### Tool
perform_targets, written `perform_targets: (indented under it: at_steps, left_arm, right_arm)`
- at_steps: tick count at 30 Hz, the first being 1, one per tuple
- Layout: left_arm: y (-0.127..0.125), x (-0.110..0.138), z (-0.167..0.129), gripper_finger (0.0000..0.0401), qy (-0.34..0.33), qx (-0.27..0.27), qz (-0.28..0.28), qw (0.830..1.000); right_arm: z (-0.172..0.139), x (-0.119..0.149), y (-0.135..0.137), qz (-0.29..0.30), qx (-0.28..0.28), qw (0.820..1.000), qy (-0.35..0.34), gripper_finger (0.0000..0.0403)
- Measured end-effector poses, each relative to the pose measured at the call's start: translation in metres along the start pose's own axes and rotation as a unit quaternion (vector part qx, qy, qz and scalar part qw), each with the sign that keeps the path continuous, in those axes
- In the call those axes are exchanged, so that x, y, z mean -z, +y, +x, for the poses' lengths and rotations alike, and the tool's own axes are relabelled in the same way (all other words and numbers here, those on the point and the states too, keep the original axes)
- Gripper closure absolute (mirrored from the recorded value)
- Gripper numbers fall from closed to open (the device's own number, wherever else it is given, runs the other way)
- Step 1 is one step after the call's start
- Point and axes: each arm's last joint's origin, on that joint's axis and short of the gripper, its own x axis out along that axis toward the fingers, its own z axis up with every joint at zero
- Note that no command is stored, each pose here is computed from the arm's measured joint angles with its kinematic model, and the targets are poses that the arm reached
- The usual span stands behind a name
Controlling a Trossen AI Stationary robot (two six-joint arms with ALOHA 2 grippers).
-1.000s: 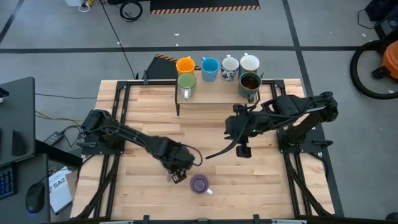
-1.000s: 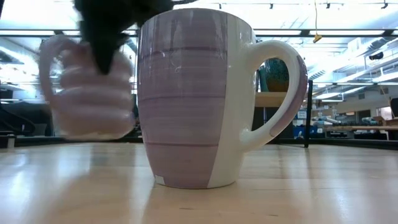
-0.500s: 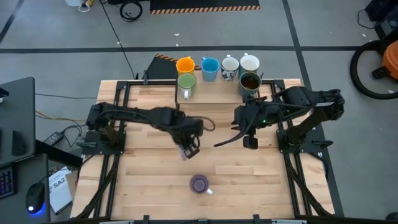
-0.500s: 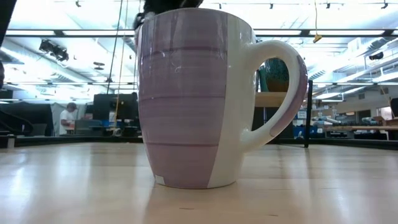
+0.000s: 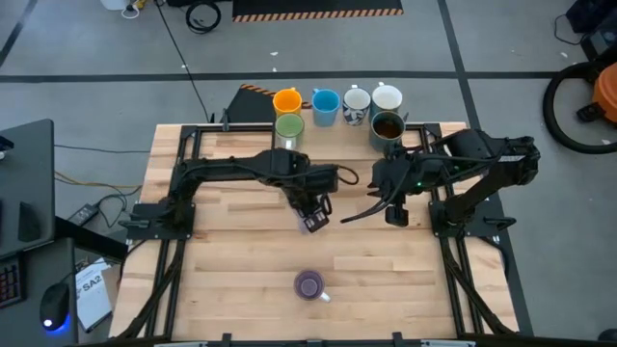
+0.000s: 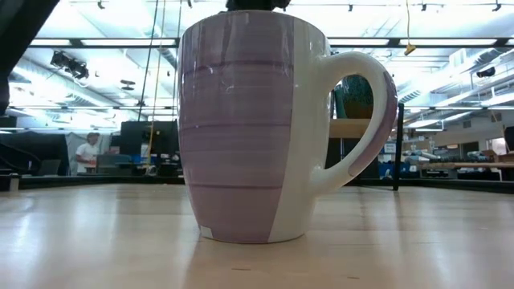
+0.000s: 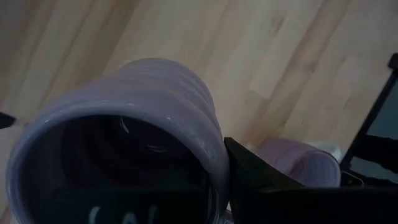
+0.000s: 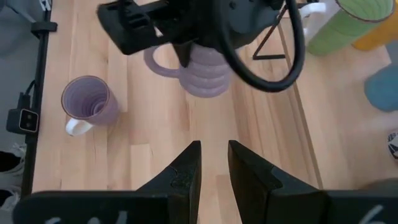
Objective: Place coffee mugs
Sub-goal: Put the purple mug on the shelf
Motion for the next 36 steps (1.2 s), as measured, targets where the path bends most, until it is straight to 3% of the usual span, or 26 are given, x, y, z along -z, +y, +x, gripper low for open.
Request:
perform_targets:
  at_steps: [8, 28, 36]
  left_arm:
    - [0.006, -0.003, 0.004, 0.0365, -0.002, -0.024, 0.008, 1.000]
    - [0.000, -0.012, 0.105, 0.0365, 0.058, -0.032, 0.070, 0.995]
    - [0.003, -0.018, 0.129, 0.0361, 0.060, -0.033, 0.085, 0.994]
  right_arm:
    - [-0.007, 0.004, -0.004, 0.005, 0.009, 1.000, -0.006, 0.0317]
    - [-0.009, 0.001, -0.003, 0.043, 0.005, 0.999, -0.022, 0.0317]
    - [-0.009, 0.001, -0.003, 0.056, 0.008, 0.998, -0.026, 0.0317]
